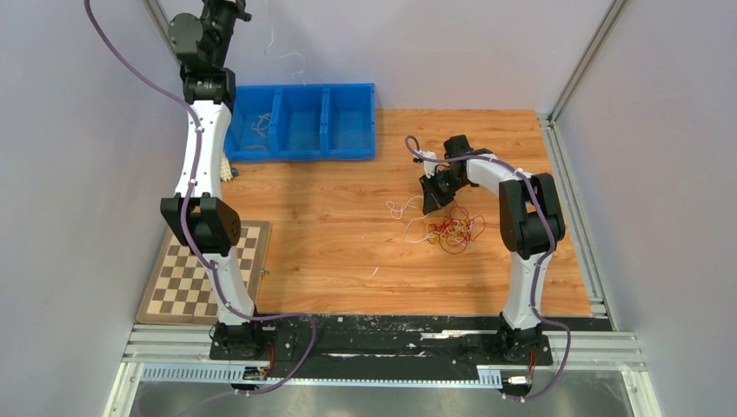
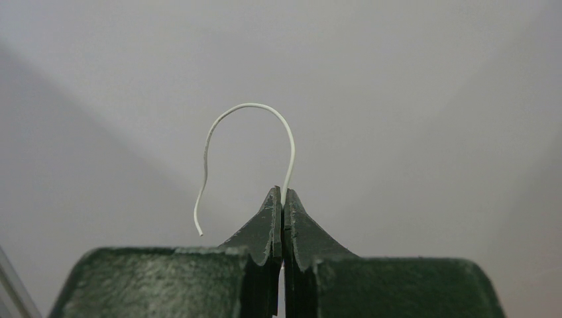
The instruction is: Untangle the cables
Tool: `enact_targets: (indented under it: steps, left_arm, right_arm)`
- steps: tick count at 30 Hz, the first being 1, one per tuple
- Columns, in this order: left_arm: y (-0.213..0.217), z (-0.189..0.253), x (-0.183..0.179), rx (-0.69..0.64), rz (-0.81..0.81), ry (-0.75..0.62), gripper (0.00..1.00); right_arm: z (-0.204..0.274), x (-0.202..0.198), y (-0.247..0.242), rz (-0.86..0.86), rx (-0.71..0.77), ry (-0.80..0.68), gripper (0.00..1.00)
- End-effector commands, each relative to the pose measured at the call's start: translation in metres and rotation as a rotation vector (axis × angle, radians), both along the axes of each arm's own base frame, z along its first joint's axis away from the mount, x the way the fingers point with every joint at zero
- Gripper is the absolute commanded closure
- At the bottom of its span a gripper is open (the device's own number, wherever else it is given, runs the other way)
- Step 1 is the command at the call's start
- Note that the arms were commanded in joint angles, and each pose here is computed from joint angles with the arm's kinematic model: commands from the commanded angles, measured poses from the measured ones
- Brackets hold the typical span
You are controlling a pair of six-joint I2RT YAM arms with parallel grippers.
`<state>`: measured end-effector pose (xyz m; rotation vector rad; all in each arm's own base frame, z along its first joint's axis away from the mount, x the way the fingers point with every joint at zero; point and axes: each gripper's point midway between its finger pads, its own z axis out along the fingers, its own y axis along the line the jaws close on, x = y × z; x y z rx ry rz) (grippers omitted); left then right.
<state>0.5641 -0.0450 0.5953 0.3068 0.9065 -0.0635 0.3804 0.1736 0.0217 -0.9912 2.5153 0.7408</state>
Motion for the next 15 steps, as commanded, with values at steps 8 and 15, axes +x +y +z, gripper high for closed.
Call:
enact_targets:
  steps: [8, 15]
  left_arm:
    - [-0.006, -0.066, 0.047, 0.08, 0.001, 0.085, 1.0]
    - [-0.004, -0.111, 0.063, 0.073, 0.0, 0.193, 1.0]
  right_arm:
    - [0.002, 0.007, 0.002, -0.013, 0.011, 0.015, 1.0]
    - [-0.001, 0.002, 0.001, -0.009, 0.01, 0.033, 1.0]
